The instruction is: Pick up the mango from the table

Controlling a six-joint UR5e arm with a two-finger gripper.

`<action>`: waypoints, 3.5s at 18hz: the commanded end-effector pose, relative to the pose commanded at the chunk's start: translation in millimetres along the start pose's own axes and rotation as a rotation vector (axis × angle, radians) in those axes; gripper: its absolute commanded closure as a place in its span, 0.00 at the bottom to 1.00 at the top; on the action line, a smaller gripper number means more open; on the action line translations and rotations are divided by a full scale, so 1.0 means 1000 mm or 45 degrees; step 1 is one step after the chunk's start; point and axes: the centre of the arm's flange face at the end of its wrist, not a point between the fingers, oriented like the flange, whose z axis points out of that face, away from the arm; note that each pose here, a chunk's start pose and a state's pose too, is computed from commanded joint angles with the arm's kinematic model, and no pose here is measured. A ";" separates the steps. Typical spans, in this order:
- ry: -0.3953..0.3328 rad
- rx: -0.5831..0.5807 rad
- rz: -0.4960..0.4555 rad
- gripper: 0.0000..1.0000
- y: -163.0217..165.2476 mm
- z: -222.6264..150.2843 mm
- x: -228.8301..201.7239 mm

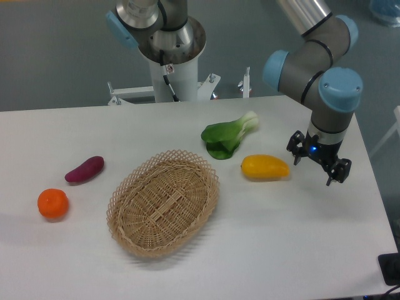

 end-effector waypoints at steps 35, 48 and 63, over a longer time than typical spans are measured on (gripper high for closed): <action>0.181 0.016 0.236 0.00 -0.017 0.042 0.083; 0.229 0.010 0.268 0.00 -0.038 0.058 0.109; 0.162 0.007 0.267 0.49 -0.036 0.062 0.111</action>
